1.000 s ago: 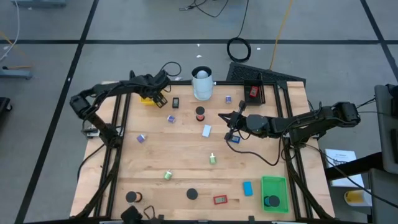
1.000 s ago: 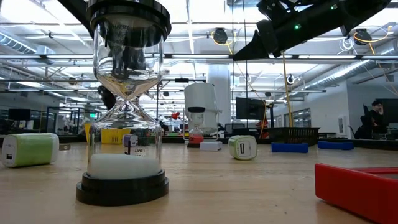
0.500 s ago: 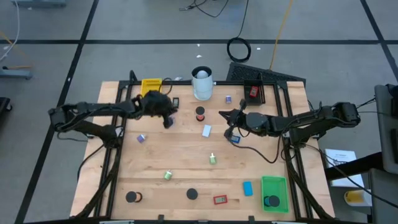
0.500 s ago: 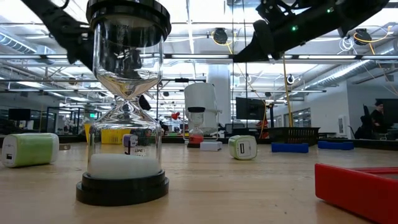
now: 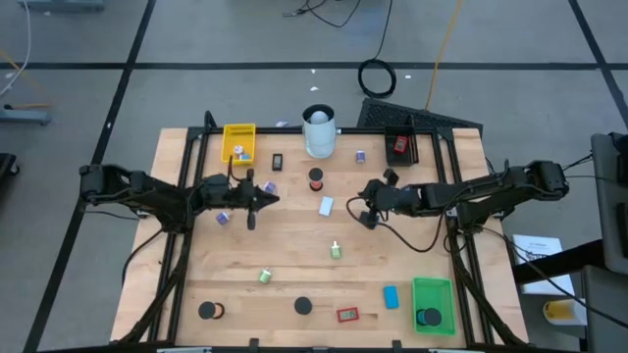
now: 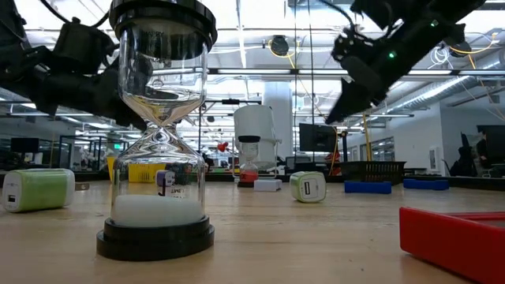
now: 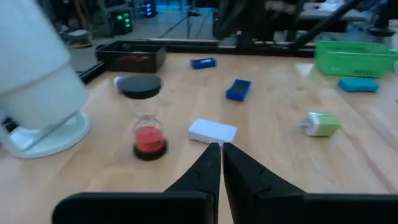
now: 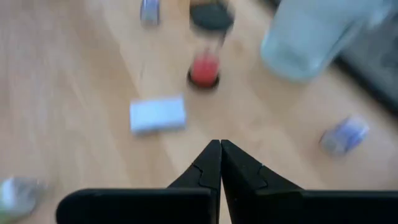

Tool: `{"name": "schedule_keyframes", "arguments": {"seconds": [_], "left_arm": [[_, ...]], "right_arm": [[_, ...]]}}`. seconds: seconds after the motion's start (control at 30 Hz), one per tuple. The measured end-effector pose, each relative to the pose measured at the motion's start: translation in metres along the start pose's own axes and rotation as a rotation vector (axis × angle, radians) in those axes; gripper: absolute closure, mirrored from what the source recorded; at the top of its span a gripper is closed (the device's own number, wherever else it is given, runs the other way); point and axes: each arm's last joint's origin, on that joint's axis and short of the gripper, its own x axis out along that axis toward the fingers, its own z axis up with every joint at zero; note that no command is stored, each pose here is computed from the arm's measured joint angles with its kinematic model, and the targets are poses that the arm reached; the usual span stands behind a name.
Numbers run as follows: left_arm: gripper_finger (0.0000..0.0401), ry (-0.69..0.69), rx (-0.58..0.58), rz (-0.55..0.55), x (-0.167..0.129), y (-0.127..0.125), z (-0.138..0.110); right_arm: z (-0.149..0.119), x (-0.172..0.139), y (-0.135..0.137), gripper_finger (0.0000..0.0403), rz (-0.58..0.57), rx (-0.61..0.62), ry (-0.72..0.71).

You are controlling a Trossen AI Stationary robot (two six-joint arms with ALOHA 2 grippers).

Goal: Pick & Place Office items
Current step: Put the blue timer into the black bin

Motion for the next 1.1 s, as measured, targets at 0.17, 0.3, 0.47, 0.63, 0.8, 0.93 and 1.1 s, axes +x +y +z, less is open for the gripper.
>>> {"name": "schedule_keyframes", "arguments": {"seconds": [0.17, 0.3, 0.47, 0.63, 0.8, 0.93, 1.1], "left_arm": [[0.0366, -0.006, 0.004, -0.008, 0.001, -0.003, 0.001], [0.0374, -0.006, 0.004, 0.006, 0.001, -0.002, 0.001], [0.0389, 0.006, 0.009, 0.013, 0.001, -0.002, 0.000], [0.0397, 0.013, 0.020, 0.013, 0.001, -0.002, -0.001], [0.0380, 0.025, 0.030, 0.011, 0.001, -0.002, -0.002], [0.0366, 0.045, -0.005, 0.012, 0.001, -0.002, -0.004], [0.0361, 0.003, -0.016, -0.011, 0.008, -0.001, 0.008]], "right_arm": [[-0.013, 0.002, 0.006, 0.0358, 0.059, 0.016, 0.126], [-0.022, 0.004, 0.013, 0.0308, 0.098, -0.004, 0.193], [-0.033, -0.002, 0.017, 0.0238, 0.076, -0.028, 0.273], [-0.036, -0.003, 0.018, 0.0177, 0.060, -0.019, 0.296], [-0.034, 0.002, 0.017, 0.0133, 0.008, -0.042, 0.256], [-0.022, 0.005, 0.019, 0.0115, 0.042, -0.049, 0.142], [-0.006, 0.009, 0.022, 0.0123, 0.056, -0.057, -0.164]]}}
